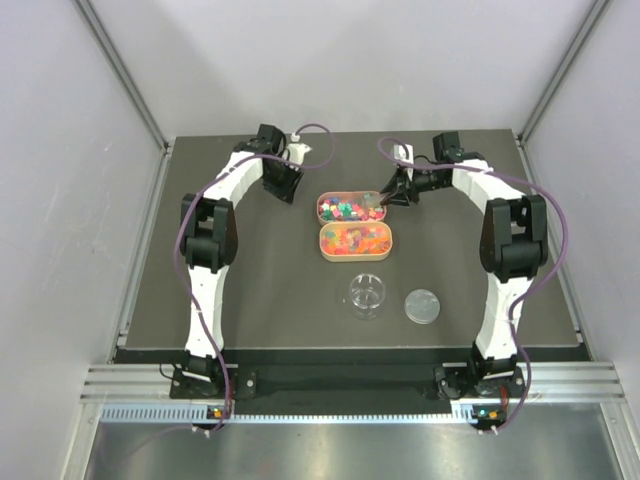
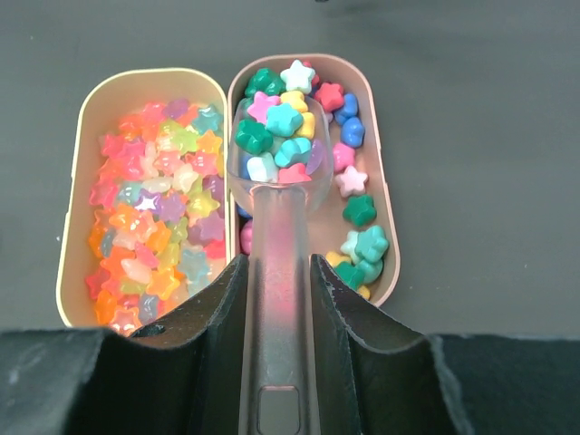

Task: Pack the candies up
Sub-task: Scoop the fake candies from the storage box.

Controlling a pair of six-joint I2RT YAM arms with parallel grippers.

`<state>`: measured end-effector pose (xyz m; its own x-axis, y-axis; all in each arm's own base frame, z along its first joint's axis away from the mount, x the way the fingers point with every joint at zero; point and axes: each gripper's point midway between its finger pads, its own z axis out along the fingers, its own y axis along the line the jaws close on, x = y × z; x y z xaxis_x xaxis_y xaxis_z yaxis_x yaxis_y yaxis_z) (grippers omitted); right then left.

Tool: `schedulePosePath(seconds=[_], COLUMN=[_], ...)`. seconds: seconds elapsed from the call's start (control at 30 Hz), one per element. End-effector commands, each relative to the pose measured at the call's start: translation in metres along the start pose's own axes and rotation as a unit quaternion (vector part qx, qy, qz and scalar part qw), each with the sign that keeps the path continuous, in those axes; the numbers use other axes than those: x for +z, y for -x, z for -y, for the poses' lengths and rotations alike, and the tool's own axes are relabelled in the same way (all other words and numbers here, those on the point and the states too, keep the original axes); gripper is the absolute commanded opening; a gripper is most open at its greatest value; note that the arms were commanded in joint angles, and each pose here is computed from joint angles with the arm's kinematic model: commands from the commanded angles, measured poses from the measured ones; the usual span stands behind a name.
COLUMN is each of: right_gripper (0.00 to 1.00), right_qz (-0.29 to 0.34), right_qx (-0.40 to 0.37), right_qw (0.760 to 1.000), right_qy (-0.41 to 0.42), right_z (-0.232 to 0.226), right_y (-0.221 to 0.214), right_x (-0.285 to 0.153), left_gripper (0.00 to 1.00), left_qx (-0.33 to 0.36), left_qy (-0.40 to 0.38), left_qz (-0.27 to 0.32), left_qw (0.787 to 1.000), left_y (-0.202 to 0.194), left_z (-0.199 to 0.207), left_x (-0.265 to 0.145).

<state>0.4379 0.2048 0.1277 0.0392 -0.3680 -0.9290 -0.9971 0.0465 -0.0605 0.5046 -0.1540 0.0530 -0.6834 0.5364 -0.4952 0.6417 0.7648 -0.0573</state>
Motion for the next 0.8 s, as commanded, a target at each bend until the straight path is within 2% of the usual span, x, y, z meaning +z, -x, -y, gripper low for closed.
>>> schedulePosePath(seconds=[0.0,0.77], right_gripper=[0.0,0.0], right_qz=[0.053,0.118], right_qx=[-0.029,-0.043], right_qw=[0.998,0.992], right_qy=[-0.004,-0.005], right_z=[0.002,0.002], right_y=[0.031,0.071], right_x=[-0.017,-0.047], left_gripper=[0.4,0.4], left_qx=[0.023,0.048], left_qy=[0.01,0.032], left_qz=[0.026,0.021], left_qw=[0.999,0.998], left_y=[0.023,0.027], left_z=[-0.001,-0.005], left_x=[-0.015,-0.016])
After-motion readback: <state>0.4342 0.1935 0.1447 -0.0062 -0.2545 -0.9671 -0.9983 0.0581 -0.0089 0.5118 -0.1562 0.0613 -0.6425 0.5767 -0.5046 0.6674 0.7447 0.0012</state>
